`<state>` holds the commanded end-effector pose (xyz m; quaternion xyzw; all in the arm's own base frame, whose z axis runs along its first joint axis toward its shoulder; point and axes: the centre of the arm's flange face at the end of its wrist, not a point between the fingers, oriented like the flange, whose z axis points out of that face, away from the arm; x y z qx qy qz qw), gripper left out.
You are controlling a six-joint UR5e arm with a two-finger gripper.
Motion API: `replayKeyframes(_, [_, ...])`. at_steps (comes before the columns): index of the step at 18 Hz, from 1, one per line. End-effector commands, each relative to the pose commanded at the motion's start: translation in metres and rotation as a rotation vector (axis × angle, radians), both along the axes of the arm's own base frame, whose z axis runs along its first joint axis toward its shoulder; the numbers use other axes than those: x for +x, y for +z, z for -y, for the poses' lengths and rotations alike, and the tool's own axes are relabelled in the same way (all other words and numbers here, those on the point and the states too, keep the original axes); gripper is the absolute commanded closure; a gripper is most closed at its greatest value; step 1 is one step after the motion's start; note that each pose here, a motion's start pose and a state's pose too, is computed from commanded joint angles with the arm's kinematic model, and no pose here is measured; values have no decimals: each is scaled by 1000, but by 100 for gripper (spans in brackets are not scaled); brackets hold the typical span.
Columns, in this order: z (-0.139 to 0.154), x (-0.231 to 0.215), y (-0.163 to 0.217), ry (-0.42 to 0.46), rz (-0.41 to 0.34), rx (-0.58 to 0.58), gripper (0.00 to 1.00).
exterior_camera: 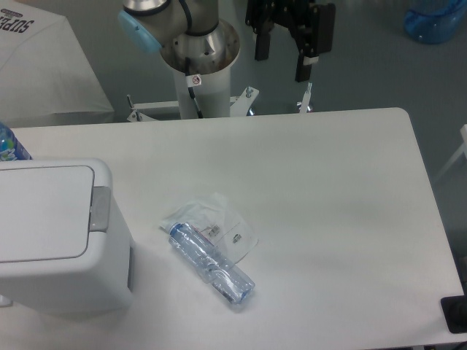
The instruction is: Open the trash can
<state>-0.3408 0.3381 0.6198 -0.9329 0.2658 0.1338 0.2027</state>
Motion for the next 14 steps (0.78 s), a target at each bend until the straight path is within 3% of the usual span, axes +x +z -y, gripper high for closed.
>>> replayKeyframes(9, [-3,4,2,6,4,8,0])
replayKeyframes(11, [-3,10,4,54,28,20,0])
replayKeyframes(14, [-7,19,-1,158,122,86,0])
